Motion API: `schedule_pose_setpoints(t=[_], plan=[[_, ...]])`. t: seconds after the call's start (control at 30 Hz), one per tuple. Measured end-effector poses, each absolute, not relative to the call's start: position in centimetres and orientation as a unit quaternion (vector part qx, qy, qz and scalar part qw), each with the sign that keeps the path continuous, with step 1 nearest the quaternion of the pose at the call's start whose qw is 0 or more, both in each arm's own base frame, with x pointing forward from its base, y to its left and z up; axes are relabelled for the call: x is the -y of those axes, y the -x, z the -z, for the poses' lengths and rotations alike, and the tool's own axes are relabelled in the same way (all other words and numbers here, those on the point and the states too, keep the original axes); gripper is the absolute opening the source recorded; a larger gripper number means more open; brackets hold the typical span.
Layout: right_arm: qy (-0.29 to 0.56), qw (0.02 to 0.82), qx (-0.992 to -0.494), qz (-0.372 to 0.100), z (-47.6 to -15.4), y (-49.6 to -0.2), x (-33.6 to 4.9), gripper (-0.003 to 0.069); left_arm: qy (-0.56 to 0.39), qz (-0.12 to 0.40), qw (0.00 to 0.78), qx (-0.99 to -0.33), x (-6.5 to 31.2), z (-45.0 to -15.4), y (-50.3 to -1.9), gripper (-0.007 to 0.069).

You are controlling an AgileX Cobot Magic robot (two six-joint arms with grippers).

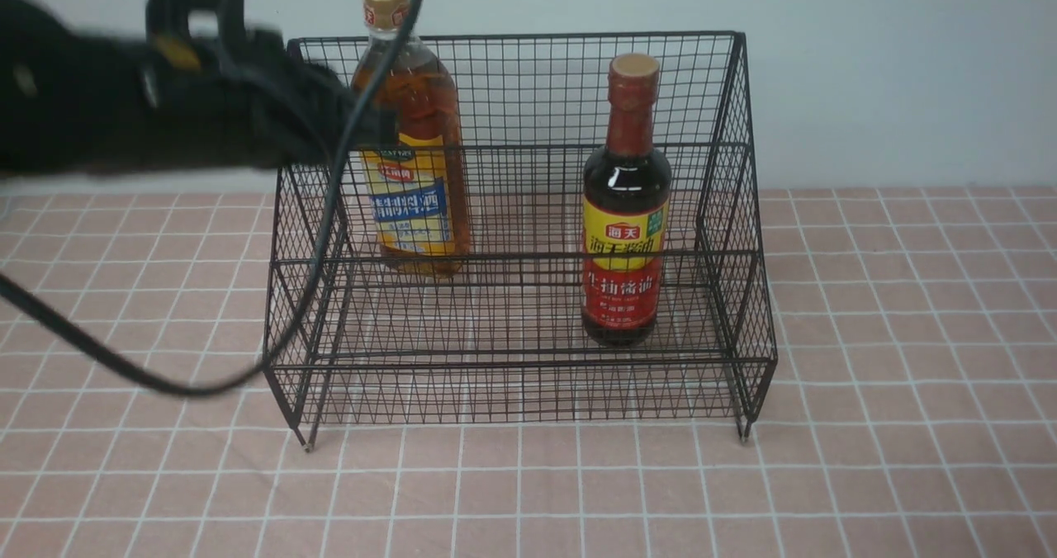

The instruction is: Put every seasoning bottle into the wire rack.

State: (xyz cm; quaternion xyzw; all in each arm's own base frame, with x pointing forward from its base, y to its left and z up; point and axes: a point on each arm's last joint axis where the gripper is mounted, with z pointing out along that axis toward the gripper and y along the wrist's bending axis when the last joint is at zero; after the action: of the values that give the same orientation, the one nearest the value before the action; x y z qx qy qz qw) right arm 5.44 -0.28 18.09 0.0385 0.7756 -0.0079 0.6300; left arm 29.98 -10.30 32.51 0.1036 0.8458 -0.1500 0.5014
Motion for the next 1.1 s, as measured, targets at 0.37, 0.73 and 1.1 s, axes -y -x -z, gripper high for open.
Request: schedule_pose_setpoints(t=[0.37,0.73,1.1], plan=[[-0.038,0.63,-0.776,0.008,-18.1,-5.4,0.3,-0.0015,-0.08,0.147,0.526,-0.834,12.0,-29.0,-31.2,-0.0007],[-0.038,0.63,-0.776,0.008,-18.1,-5.4,0.3,-0.0015,-0.056,0.131,0.553,-0.821,12.1,-27.6,-32.8,-0.0007],[-0.038,0.63,-0.776,0.008,-18.1,-5.4,0.3,-0.0015,-0.043,0.122,0.581,-0.803,12.0,-27.7,-33.4,-0.0007]])
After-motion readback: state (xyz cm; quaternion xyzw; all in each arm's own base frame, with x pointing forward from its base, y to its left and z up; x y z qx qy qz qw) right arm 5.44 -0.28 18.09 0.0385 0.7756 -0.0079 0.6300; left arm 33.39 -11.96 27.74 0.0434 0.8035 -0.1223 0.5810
